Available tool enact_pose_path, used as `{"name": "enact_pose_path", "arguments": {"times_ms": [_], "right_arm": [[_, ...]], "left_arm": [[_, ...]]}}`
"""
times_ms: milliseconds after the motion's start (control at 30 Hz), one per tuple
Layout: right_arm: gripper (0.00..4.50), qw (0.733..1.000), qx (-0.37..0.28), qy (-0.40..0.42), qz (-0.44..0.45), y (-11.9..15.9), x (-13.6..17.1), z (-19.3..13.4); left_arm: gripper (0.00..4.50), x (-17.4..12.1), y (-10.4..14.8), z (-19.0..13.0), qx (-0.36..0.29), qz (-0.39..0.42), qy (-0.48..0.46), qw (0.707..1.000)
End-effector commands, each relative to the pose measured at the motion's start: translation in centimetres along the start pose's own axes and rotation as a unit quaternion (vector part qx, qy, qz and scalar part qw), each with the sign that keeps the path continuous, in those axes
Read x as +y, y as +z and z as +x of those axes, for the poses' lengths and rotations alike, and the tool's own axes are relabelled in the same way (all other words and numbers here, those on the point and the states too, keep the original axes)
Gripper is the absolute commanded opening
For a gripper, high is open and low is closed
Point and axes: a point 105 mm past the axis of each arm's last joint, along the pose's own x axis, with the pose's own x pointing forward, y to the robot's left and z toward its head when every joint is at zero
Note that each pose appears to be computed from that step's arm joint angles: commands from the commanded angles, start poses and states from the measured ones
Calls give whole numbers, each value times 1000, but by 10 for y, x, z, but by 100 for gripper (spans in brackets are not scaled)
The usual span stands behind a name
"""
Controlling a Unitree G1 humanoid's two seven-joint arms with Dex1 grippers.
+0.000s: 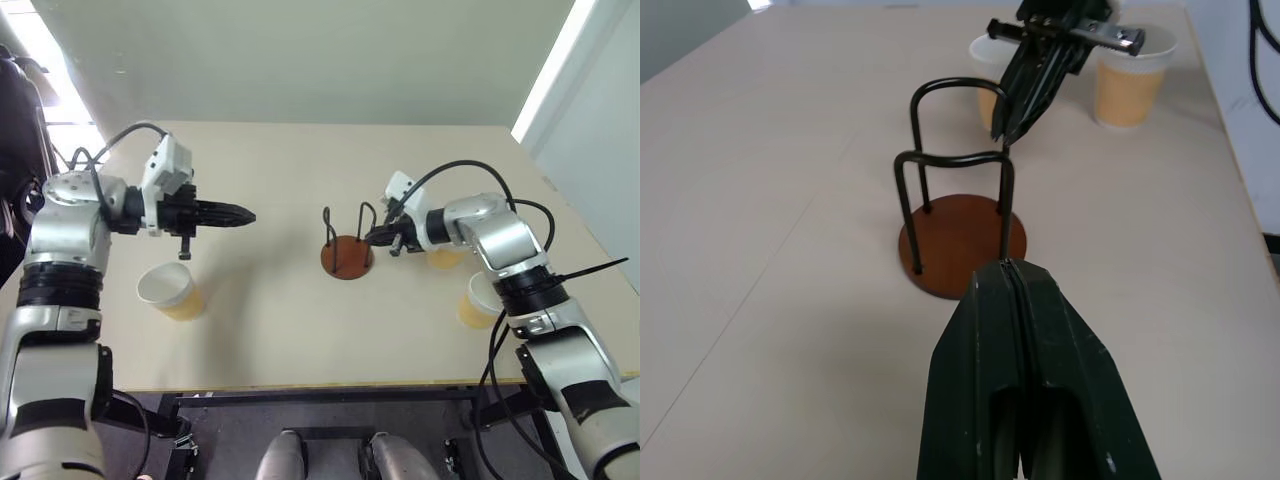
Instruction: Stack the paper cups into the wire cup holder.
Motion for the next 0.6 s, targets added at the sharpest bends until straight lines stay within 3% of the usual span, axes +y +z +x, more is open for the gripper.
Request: {"name": "enact_pose_path", "arguments": {"times_ms": [33,400,600], "right_arm": [[2,1000,7,15,-6,-2,7,2],[2,1000,10,12,-12,-3,6,3],[181,1000,11,6,-9,-4,4,3]], "left_arm": [[0,-5,17,-3,-14,27,-25,999],[0,0,12,-3,-24,23,-15,999],[0,1,8,-6,-24,20,-9,999]]}}
